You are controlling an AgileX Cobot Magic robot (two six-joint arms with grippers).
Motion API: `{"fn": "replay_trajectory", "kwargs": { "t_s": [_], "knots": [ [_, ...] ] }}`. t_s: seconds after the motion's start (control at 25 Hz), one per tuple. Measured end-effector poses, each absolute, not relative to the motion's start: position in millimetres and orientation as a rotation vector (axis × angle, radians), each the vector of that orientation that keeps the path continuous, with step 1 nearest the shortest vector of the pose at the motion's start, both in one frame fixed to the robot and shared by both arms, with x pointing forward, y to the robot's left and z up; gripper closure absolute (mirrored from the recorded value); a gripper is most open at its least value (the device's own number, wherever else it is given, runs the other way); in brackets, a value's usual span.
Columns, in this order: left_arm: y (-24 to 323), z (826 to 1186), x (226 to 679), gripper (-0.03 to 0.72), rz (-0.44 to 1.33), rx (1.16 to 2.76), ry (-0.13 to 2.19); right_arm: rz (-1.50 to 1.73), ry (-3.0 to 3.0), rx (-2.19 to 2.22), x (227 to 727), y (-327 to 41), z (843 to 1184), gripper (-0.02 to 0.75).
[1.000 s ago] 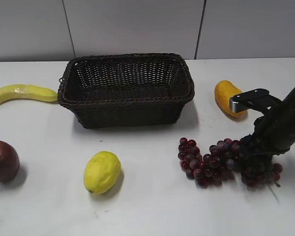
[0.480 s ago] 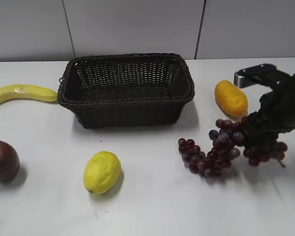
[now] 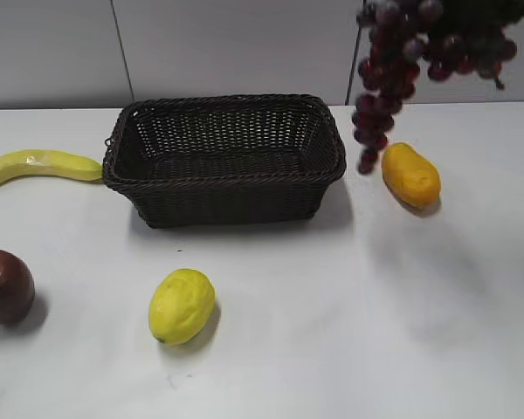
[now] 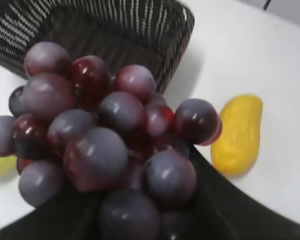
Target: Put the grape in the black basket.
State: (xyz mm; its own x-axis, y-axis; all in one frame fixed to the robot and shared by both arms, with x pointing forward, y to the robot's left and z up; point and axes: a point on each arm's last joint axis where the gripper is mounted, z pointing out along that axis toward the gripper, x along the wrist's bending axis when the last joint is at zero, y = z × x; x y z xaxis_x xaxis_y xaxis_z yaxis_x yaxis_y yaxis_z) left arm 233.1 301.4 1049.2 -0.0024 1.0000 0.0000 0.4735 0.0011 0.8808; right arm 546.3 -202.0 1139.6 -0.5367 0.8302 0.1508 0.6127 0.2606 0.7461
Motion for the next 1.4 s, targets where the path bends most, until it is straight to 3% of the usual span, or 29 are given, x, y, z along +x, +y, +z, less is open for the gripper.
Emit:
{"fn": "replay_trajectory", "kwargs": {
  "t_s": [0.2, 0.48, 0.68, 0.88, 1.08, 1.32, 1.4],
  "knots": [
    [301.4, 1049.2, 233.1, 0.199, 0.935, 1.561, 1.565, 1.306, 2.158, 1.269, 553.1, -195.9, 1179.9, 0.457],
    [301.4, 1049.2, 233.1, 0.199, 0.935, 1.561, 1.565, 1.349, 2.199, 1.164, 583.4, -148.3, 1170.2, 0.458],
    [301.4, 1049.2, 233.1, 0.199, 0.935, 1.561, 1.565, 1.306, 2.265, 1.122, 610.7, -105.0, 1128.0, 0.458],
    [301.4, 1049.2, 233.1, 0.199, 0.935, 1.561, 1.565, 1.222, 2.323, 1.116, 638.5, -73.1, 1062.0, 0.458],
    [301.4, 1049.2, 233.1, 0.199, 0.935, 1.561, 1.565, 1.137, 2.36, 1.175, 657.9, -59.3, 999.2, 0.458],
    [301.4, 1049.2, 233.1, 0.199, 0.935, 1.561, 1.565, 1.071, 2.402, 1.218, 665.1, -55.0, 959.2, 0.458],
    [301.4, 1049.2, 233.1, 0.199, 0.935, 1.561, 1.565, 1.07, 2.401, 1.221, 665.6, -54.9, 957.4, 0.363]
  ]
}}
